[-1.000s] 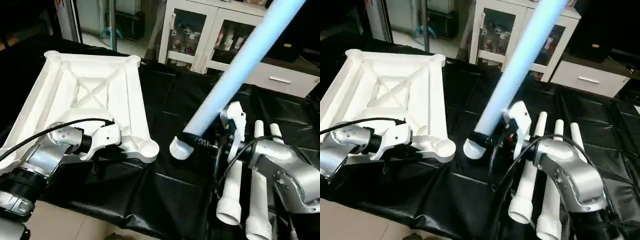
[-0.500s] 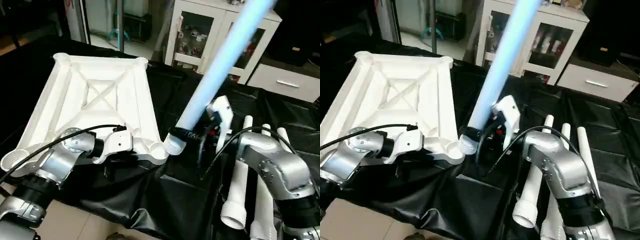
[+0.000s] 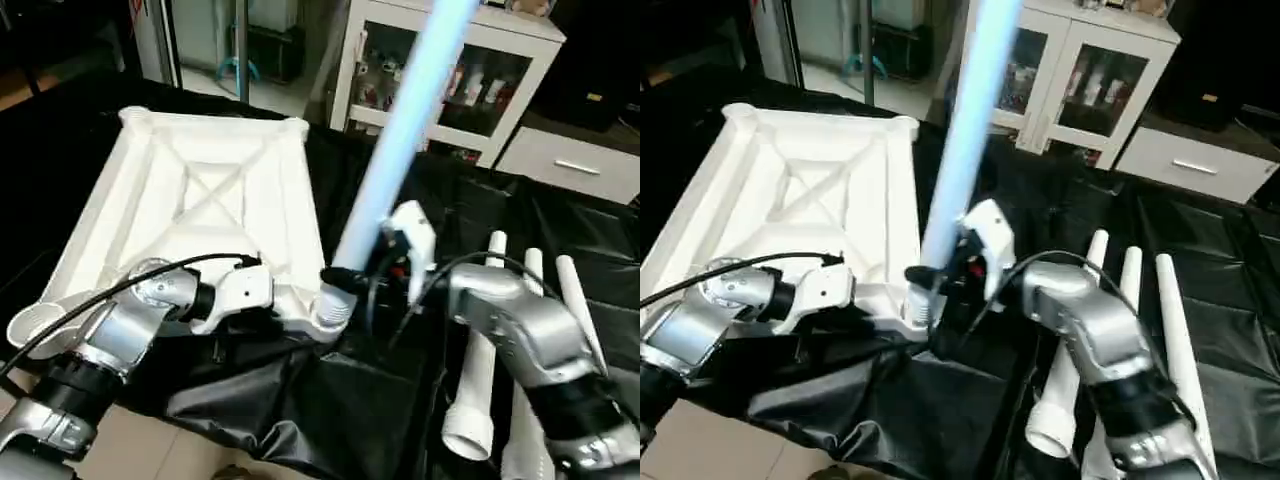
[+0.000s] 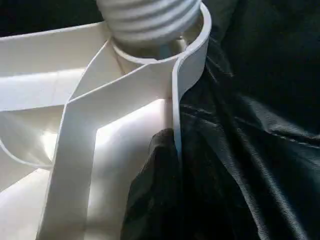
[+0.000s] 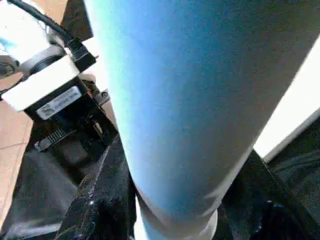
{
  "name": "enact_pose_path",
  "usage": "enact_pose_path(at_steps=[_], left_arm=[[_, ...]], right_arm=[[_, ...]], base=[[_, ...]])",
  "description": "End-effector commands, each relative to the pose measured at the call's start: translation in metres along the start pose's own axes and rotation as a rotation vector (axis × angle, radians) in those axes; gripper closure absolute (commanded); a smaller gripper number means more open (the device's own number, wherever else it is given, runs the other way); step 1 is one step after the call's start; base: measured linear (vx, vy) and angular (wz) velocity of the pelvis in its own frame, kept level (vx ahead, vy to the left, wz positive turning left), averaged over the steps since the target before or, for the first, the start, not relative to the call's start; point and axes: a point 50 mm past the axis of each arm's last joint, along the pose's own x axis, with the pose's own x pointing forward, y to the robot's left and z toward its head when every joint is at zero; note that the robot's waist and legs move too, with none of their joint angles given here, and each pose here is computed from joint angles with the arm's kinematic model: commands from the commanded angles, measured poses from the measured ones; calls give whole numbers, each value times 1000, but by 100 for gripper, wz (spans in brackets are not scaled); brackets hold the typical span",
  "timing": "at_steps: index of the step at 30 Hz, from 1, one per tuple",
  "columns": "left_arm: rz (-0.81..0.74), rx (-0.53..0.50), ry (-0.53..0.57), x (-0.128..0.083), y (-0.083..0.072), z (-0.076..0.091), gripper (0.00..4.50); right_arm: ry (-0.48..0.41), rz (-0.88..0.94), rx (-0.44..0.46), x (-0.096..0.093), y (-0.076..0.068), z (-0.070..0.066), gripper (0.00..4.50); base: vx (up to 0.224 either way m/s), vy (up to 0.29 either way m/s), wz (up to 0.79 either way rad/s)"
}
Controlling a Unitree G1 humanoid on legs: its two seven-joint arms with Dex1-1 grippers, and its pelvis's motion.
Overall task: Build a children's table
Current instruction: Insert table leg to table base
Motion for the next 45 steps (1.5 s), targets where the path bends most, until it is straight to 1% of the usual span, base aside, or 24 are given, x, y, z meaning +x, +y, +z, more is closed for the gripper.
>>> enact_pose_path(at_steps=[1,7,13,17,18,23,27,32,39,43,45], left_arm=[[-116,-32,-18,24,-20,-5,448],[-109,-23,-3,23,-22,-5,450],[-99,-10,20,21,-22,-8,450],[-96,-2,26,21,-23,-7,450],[-97,-2,29,21,-23,-8,450],[-98,-1,30,22,-24,-8,450],[-97,-1,29,22,-25,-8,450],[-95,-4,32,22,-26,-9,450],[-84,-3,33,22,-25,-9,450],[-79,-3,33,21,-25,-9,450],[-76,-5,33,21,-25,-9,450]], right_arm=[[0,-8,-23,0,-4,6,262],[20,23,-10,3,-3,5,263],[63,23,-1,2,-5,4,263],[120,26,-7,-1,-7,2,263],[139,30,4,-1,-7,1,264],[187,29,12,-4,-10,0,264],[163,34,27,-3,-9,0,264],[175,19,55,4,-9,-6,264],[162,-13,97,11,-13,-12,264],[147,-38,118,11,-15,-16,264],[133,-50,152,8,-16,-21,264]], base=[[0,0,0],[0,0,0],[0,0,0],[0,0,0],[0,0,0],[0,0,0],[0,0,0],[0,0,0],[0,0,0],[0,0,0],[0,0,0]])
